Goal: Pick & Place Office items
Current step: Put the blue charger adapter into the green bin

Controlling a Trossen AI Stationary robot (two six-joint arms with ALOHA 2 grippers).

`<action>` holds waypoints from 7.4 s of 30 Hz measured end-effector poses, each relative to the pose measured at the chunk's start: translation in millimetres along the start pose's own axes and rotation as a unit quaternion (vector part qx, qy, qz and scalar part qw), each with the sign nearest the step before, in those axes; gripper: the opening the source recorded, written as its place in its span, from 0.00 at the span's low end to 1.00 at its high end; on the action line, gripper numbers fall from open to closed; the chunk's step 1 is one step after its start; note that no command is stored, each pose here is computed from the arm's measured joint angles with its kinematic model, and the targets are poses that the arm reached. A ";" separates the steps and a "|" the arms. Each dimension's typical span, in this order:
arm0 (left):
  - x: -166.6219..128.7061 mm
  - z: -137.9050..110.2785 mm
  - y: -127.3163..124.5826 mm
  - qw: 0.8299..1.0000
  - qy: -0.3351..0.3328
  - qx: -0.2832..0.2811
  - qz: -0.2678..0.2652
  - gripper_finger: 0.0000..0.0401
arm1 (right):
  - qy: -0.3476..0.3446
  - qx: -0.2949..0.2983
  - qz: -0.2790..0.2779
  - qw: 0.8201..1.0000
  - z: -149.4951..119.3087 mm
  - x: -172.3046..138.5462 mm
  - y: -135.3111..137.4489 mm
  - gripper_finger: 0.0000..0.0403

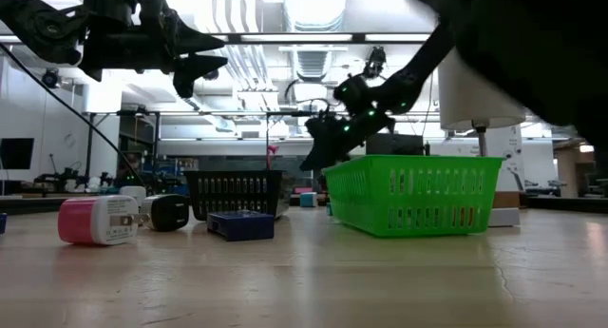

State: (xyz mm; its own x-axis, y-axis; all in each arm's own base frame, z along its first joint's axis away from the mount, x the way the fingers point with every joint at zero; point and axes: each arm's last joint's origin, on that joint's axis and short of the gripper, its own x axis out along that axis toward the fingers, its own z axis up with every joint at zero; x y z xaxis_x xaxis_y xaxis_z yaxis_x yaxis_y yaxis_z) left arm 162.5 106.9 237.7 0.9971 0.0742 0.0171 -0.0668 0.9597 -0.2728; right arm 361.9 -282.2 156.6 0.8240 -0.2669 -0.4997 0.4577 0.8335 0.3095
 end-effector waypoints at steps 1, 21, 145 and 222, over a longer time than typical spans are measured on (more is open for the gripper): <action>0.0 0.0 0.0 1.000 0.000 0.000 0.000 0.47 | 0.017 0.001 -0.003 1.000 0.4 4.4 -1.4 0.02; -0.1 0.0 0.0 1.000 0.000 0.000 0.000 0.48 | 0.114 -0.002 -0.072 0.991 -6.1 29.8 -23.6 0.02; 0.0 0.0 0.1 1.000 0.000 0.000 0.000 0.48 | 0.232 -0.019 -0.037 0.972 10.9 24.6 29.5 0.02; -0.1 0.1 -0.1 1.000 0.000 0.000 0.000 0.47 | 0.100 -0.117 -0.211 0.965 71.5 -102.7 141.1 0.02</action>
State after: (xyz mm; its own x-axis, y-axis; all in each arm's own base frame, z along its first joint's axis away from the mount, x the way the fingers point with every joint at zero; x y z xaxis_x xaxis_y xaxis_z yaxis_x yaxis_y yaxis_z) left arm 162.4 106.8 237.8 0.9971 0.0742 0.0176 -0.0666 0.9598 -0.2725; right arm 365.8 -171.7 309.4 0.4892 -0.5267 -0.6952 0.6304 0.7644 -0.1355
